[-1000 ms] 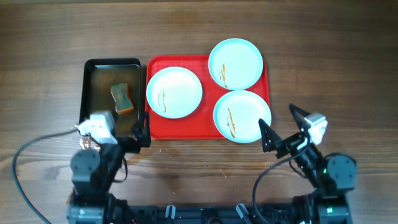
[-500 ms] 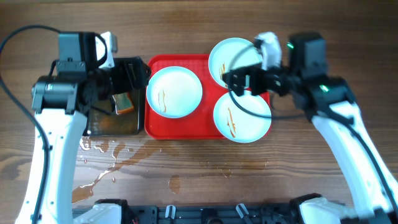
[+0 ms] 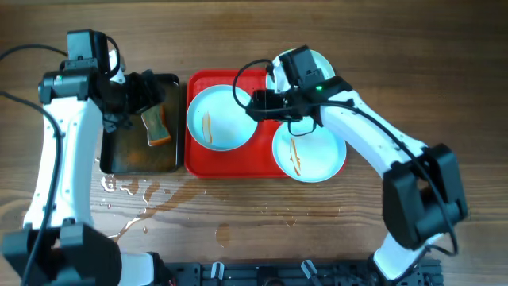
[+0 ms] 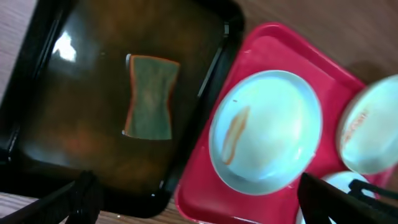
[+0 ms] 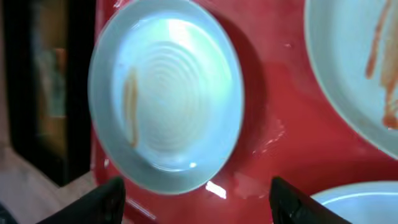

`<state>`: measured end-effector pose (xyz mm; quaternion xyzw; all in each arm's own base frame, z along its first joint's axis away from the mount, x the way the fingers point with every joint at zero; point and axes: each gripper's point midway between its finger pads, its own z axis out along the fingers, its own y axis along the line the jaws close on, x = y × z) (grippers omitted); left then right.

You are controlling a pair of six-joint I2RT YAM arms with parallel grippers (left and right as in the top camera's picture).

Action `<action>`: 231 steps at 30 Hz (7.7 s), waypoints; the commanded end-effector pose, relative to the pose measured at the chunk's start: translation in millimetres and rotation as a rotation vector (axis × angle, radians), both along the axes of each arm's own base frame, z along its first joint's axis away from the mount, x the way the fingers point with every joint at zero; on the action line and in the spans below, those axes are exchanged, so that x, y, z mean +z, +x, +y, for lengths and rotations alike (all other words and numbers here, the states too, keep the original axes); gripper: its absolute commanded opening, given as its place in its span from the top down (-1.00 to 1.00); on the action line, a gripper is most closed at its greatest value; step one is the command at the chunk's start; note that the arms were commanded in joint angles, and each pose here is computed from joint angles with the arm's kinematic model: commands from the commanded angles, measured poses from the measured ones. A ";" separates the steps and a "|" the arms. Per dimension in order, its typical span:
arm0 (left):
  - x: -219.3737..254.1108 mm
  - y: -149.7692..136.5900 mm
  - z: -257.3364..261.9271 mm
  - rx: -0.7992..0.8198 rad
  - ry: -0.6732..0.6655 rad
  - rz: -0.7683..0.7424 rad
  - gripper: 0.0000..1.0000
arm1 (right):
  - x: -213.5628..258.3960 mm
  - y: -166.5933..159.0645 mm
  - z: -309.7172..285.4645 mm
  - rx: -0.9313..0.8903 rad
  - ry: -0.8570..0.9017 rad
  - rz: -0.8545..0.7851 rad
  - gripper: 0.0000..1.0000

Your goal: Clean dirty plates on tray and stack at the side

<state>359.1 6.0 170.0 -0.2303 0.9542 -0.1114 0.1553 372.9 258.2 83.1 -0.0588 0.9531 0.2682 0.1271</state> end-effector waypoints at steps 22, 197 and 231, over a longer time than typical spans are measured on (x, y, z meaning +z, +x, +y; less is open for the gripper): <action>-51.6 7.4 14.8 0.042 0.042 0.134 -0.75 | -93.3 18.5 14.6 -0.106 -0.252 0.133 0.91; -21.8 31.7 -51.4 -0.121 0.109 0.024 0.92 | -48.0 19.5 11.4 0.031 -0.041 0.130 0.92; -21.2 37.0 -22.1 -0.044 0.098 0.016 0.92 | 117.3 -8.2 -53.2 -0.231 -0.734 -0.506 0.92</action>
